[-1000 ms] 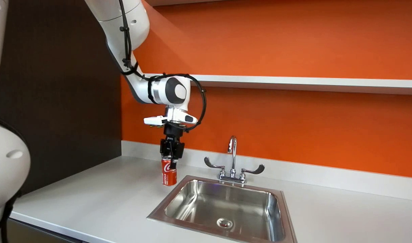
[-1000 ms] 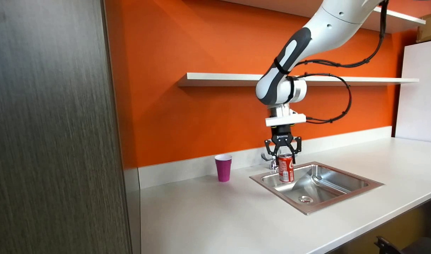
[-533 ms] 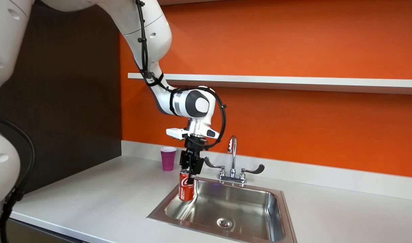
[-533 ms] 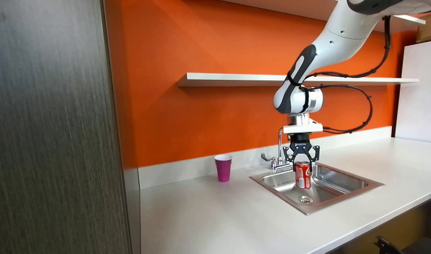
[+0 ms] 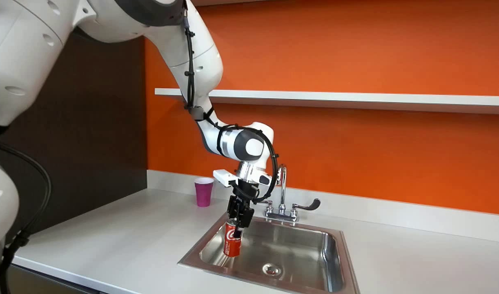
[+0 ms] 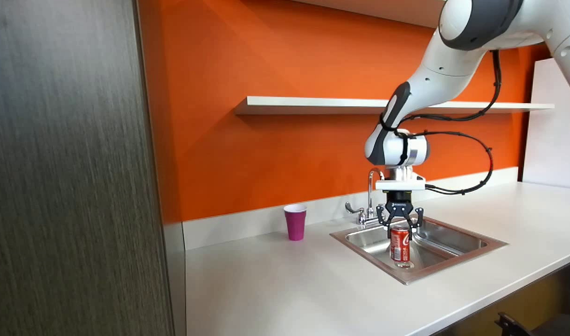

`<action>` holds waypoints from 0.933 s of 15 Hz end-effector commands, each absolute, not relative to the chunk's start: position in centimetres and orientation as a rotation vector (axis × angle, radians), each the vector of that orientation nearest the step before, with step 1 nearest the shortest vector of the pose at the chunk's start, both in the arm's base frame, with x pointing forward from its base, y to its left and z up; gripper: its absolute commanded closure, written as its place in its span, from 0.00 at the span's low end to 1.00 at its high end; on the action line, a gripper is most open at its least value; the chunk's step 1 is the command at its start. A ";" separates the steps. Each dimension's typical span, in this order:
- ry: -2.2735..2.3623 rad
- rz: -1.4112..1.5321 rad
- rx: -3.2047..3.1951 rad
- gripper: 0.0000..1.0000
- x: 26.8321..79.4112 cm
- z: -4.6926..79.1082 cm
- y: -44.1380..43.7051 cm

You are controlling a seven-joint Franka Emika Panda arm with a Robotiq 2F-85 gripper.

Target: Put the can inside the sink

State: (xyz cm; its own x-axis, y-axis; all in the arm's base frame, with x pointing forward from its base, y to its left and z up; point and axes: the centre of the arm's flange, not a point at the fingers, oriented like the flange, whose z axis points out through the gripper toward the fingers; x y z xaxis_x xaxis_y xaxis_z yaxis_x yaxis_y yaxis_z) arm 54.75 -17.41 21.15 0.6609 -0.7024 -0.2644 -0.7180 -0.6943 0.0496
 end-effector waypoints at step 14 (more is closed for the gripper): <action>1.264 0.416 -2.731 0.62 58.7 13.1 -18.7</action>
State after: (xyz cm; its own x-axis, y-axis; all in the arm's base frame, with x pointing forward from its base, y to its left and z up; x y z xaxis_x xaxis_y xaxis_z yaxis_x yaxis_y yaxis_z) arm 57.43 -18.07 13.37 0.6161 -0.7337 -0.2866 -0.7545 -0.6542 0.0527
